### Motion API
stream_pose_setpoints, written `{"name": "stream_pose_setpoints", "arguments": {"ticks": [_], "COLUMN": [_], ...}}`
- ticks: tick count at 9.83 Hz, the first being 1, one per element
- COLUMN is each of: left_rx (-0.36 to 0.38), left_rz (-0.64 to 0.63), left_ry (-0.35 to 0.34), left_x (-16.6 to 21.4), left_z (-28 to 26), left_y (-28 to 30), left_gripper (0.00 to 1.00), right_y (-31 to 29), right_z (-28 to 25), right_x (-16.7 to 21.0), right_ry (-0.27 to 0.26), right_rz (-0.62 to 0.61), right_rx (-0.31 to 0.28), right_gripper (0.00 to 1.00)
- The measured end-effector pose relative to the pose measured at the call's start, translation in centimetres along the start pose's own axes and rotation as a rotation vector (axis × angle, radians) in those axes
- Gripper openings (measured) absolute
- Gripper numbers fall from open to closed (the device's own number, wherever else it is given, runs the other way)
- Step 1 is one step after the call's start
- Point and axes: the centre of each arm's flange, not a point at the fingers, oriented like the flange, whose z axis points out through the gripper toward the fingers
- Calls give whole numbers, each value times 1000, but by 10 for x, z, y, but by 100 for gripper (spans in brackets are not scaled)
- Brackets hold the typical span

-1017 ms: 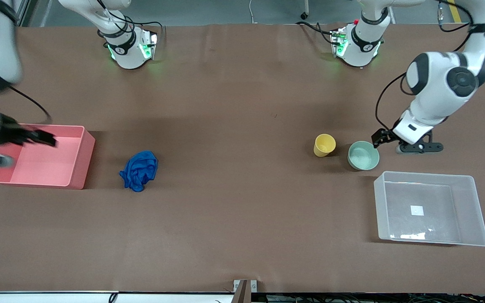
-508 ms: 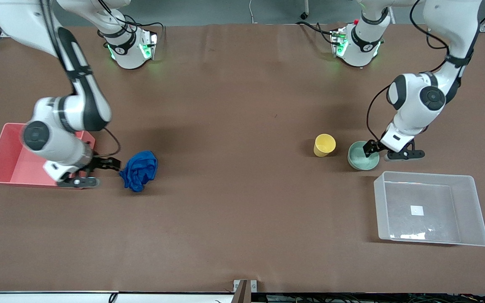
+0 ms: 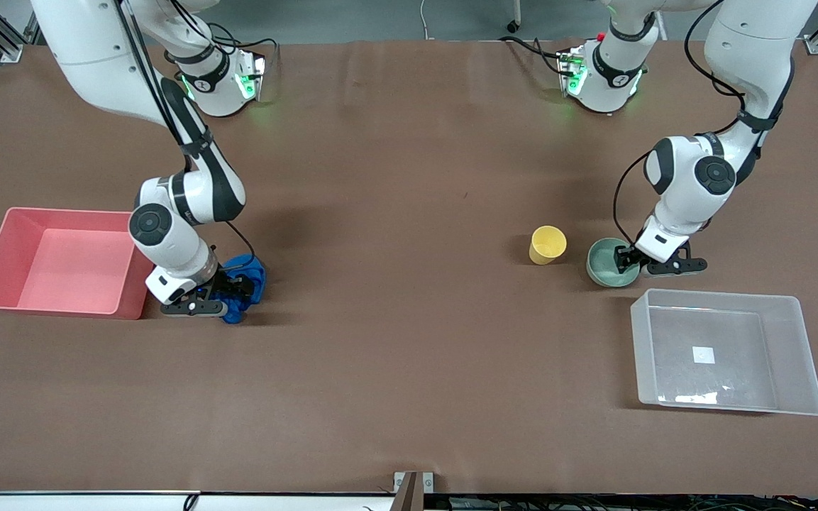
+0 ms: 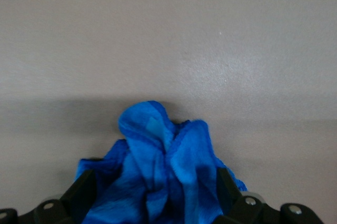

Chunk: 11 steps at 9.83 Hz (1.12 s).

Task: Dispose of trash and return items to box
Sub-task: 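Carry the cloth into the pink bin while the left gripper carries the bowl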

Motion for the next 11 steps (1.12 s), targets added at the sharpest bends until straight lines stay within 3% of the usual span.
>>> {"name": "stream_pose_setpoints", "arguments": {"ticks": [2,5,6,7,8,11], "left_rx": [-3,-3,-5,-7,-9,12], "left_rz": [-2,-1,-1,-4,-13,-39], "left_ry": [26,2,4,22,50,108], "left_x": [1,6,11,20,38,116], "left_z": [-17,-81,-111,-138,-159,-177], "left_y": [-1,0,1,0,-3,-37], "left_gripper": [7,4,4,4,4,4], "right_y": [1,1,2,4,11,86], "right_z": [3,-1,-5,-17,-44,-177], "right_x": [-2,0,1,9,24,59], "right_ry": [-2,-11,-50,-115,-169,-273], "right_rz": [6,77,84,93,108,129], "right_rx": [-1,-2,-11,-26,-39,-34], "right_gripper": [85,34,21,13,13,11]}}
